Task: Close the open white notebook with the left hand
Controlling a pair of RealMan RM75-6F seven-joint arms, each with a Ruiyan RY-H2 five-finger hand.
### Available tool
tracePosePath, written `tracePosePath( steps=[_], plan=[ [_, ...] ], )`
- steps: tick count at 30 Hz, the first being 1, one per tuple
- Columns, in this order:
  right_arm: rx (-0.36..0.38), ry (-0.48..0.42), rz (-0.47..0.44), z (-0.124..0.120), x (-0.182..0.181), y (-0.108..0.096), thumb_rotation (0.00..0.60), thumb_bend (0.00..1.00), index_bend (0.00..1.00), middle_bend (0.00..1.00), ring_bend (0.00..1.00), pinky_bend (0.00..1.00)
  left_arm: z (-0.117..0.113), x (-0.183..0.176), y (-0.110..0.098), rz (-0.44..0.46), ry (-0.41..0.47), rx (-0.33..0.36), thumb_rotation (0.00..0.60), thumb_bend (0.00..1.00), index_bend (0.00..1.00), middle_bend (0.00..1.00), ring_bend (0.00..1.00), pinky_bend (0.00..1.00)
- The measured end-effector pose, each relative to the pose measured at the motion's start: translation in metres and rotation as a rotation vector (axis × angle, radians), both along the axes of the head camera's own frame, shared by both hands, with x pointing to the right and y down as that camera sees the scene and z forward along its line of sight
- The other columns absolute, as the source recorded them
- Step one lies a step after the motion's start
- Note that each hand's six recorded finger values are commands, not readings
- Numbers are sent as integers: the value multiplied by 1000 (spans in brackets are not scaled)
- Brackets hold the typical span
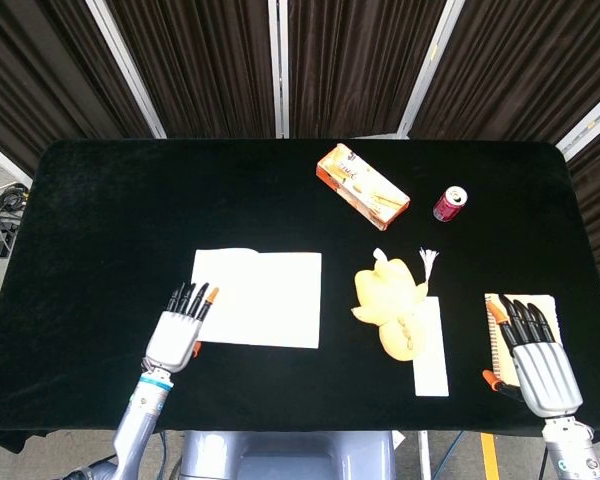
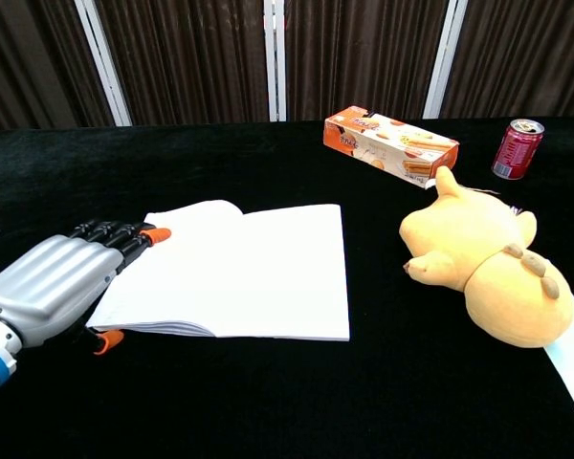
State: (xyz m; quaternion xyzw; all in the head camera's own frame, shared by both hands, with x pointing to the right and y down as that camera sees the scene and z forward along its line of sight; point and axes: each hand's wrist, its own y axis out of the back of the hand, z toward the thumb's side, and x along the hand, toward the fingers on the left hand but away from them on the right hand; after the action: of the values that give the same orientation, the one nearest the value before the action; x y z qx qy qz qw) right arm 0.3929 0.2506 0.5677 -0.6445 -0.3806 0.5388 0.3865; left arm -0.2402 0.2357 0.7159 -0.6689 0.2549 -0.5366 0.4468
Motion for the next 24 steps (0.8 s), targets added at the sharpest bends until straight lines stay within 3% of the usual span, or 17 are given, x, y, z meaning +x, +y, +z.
tracePosePath(
  steps=[8,10,13,16,24],
  plan=[
    [-2,1,-4,0,-1,1,600,45,0,0,0,0,7,5,3,7,-12,-6,600,273,0,0,0,0],
    [-3,2,-5,1,-1,1,600,45,0,0,0,0,7,5,3,5,-14,-4,600,329,0,0,0,0],
    [-6,3,-9,2,-2,2,600,45,0,0,0,0,6,5,1,-1,-9,3,600,494,0,0,0,0],
    [-8,5,-12,2,-3,3,600,45,0,0,0,0,3,6,1,0,5,13,600,568,0,0,0,0],
    [-6,4,-13,2,-4,3,600,45,0,0,0,0,-15,15,0,27,55,79,600,591,0,0,0,0]
  ],
)
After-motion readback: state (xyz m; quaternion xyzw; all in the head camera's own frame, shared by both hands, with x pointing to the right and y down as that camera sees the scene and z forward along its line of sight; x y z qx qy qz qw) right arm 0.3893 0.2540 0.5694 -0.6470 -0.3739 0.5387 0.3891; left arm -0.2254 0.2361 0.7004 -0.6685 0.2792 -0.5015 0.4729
